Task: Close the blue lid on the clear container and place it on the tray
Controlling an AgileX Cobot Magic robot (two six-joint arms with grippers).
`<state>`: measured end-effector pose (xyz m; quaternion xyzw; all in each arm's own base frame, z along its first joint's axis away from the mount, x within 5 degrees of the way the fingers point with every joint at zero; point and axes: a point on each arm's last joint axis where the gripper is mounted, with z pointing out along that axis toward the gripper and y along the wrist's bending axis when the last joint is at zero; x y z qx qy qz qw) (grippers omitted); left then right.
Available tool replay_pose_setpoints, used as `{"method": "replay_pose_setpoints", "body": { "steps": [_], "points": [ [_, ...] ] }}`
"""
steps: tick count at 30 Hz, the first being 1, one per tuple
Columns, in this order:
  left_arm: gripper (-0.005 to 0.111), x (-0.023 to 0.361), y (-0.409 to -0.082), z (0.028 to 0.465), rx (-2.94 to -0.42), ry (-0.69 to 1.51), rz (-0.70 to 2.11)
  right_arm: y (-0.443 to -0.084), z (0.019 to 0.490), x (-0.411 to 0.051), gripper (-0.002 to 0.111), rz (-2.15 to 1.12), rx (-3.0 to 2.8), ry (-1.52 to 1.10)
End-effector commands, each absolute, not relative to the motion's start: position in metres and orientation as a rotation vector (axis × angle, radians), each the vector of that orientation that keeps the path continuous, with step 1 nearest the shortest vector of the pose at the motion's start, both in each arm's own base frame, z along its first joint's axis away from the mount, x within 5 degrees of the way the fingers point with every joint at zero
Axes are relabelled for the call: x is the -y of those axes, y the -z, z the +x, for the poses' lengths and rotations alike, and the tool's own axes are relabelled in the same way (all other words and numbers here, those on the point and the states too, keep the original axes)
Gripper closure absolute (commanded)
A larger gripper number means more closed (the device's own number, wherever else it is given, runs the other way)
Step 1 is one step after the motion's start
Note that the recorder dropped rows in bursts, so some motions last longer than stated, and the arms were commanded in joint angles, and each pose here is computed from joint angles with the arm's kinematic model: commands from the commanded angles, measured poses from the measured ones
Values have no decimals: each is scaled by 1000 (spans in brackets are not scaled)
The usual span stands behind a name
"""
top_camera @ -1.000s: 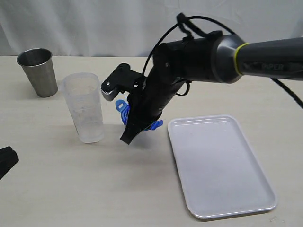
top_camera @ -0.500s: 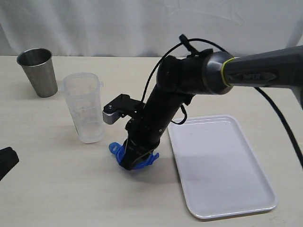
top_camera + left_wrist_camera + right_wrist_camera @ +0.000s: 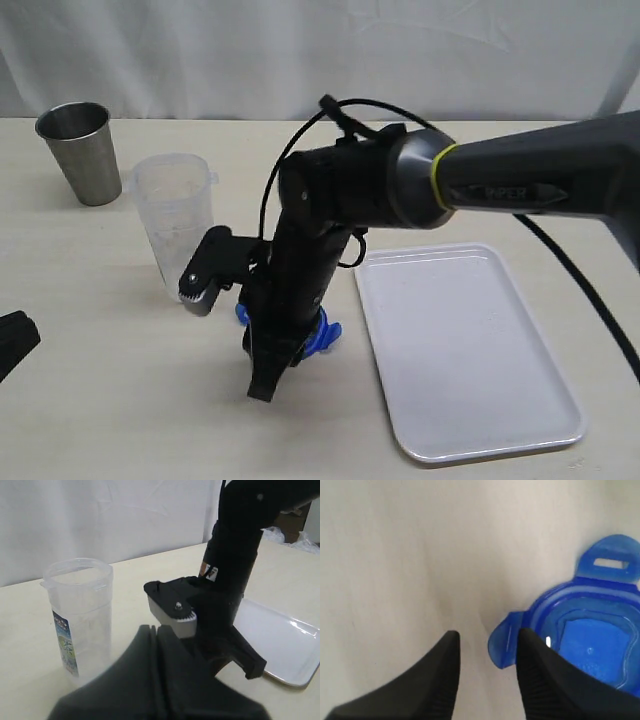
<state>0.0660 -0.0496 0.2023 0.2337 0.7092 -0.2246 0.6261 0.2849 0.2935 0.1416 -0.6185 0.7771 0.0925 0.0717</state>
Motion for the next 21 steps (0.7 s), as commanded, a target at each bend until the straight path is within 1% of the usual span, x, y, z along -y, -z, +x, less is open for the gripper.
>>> {"method": "replay_pose_setpoints", "body": {
  "steps": [1,3,7,9,10,11,14,21],
  "points": [
    [107,50,-200,66,-1641,525,533,-140,275,-302,71,-1911,-2257,-36],
    [107,50,-200,66,-1641,525,533,-139,274,-304,71,-1900,-2254,-20],
    [107,50,-200,66,-1641,525,533,-119,276,-306,71,-1873,-2305,-21],
    [107,50,-200,66,-1641,525,533,-116,278,-305,72,-1856,-2314,19],
    [107,50,-200,66,-1641,525,533,-117,279,-304,75,-1842,-2318,39],
    [107,50,-200,66,-1641,525,533,-119,281,-303,84,-1841,-2316,59],
    [107,50,-200,66,-1641,525,533,-123,280,-303,104,-1853,-2303,62],
    [107,50,-200,66,-1643,528,530,-154,278,-302,104,-1827,-2250,35]
  ]
}}
